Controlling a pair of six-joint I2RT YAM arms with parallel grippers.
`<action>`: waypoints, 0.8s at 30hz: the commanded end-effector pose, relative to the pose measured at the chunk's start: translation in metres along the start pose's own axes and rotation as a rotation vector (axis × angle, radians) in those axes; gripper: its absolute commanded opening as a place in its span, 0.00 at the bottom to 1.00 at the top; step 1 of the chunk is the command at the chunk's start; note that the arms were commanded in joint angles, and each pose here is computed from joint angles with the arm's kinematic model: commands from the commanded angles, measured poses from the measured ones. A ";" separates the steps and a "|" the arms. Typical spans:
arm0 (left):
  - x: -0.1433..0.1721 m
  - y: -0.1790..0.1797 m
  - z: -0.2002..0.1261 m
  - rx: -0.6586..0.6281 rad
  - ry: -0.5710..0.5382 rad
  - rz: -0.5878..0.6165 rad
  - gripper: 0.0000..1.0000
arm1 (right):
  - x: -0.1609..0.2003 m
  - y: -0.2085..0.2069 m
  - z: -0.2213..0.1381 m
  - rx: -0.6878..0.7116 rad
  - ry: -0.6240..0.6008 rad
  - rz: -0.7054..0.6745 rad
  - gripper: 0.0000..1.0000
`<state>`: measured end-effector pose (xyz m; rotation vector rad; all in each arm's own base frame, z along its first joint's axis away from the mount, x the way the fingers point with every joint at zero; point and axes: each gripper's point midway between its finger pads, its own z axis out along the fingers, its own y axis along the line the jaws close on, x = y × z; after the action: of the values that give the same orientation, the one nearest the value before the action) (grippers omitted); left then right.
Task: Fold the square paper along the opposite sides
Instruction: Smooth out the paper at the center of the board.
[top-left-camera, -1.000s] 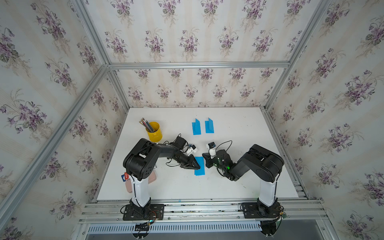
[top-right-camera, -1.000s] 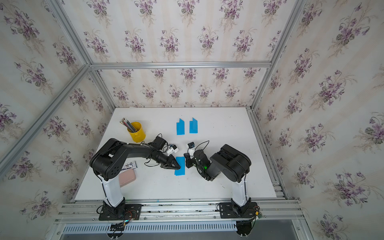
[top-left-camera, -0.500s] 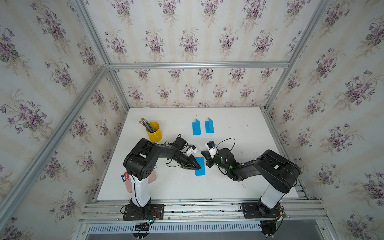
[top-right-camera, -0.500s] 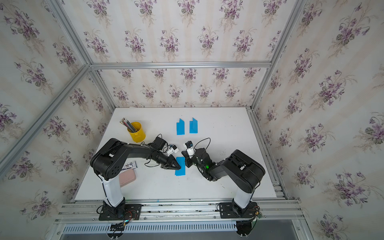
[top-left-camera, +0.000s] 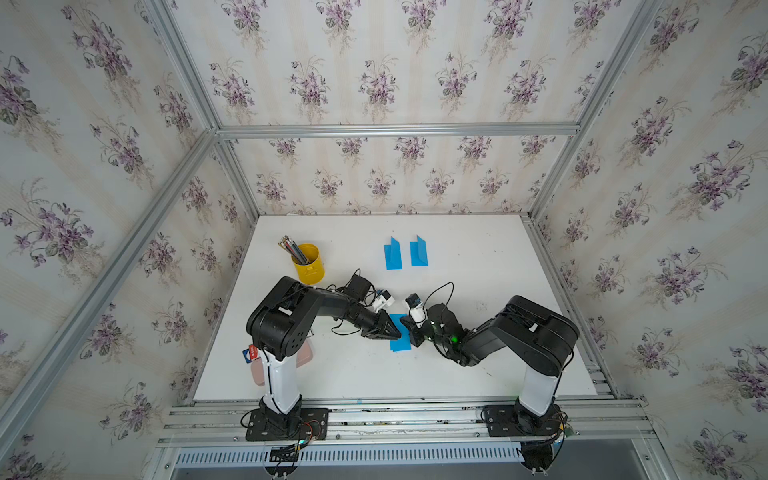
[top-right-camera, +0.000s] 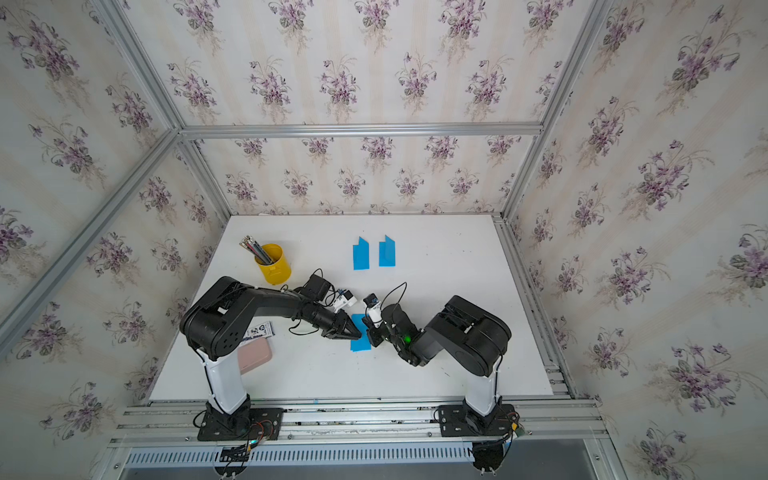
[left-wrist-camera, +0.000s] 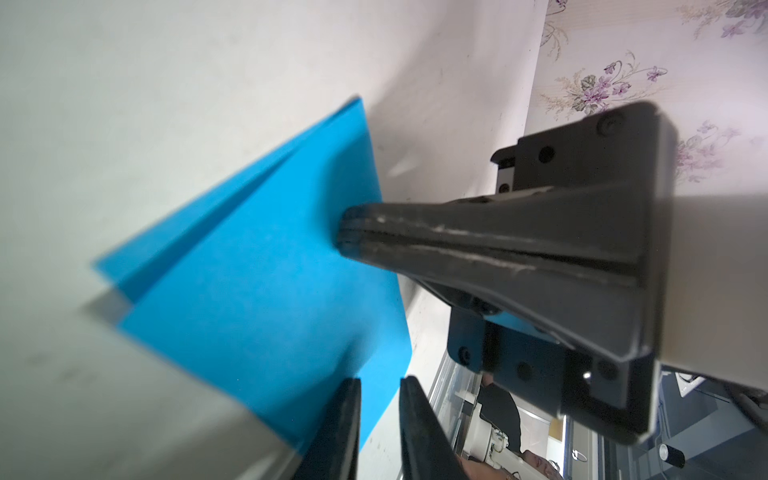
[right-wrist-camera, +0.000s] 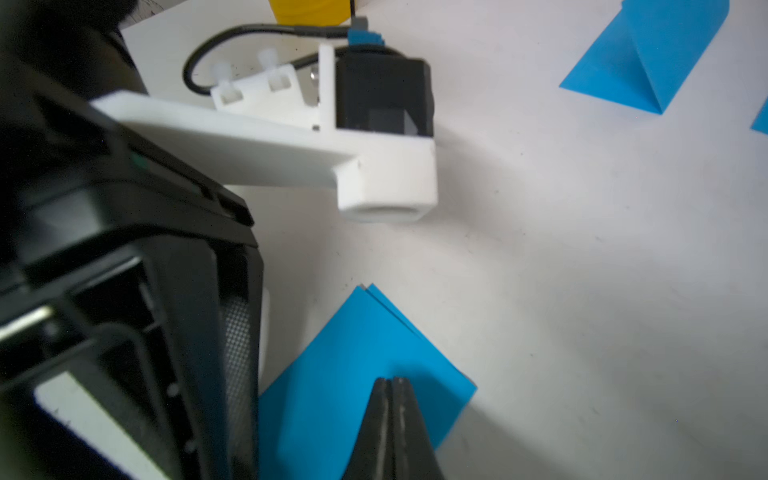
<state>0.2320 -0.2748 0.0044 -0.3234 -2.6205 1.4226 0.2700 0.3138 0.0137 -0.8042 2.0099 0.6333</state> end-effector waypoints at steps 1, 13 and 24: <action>0.030 0.103 -0.017 -0.511 -0.001 -0.188 0.25 | 0.021 -0.014 0.001 0.075 0.078 -0.014 0.00; 0.034 0.109 -0.020 -0.506 -0.008 -0.207 0.25 | 0.028 -0.041 0.002 0.158 0.109 0.003 0.00; 0.024 0.114 -0.022 -0.505 -0.051 -0.237 0.26 | -0.028 -0.029 -0.014 0.106 -0.011 -0.043 0.00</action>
<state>0.2333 -0.2702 0.0040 -0.2806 -2.5811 1.4988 0.2996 0.2913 0.0303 -0.7430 2.0113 0.4910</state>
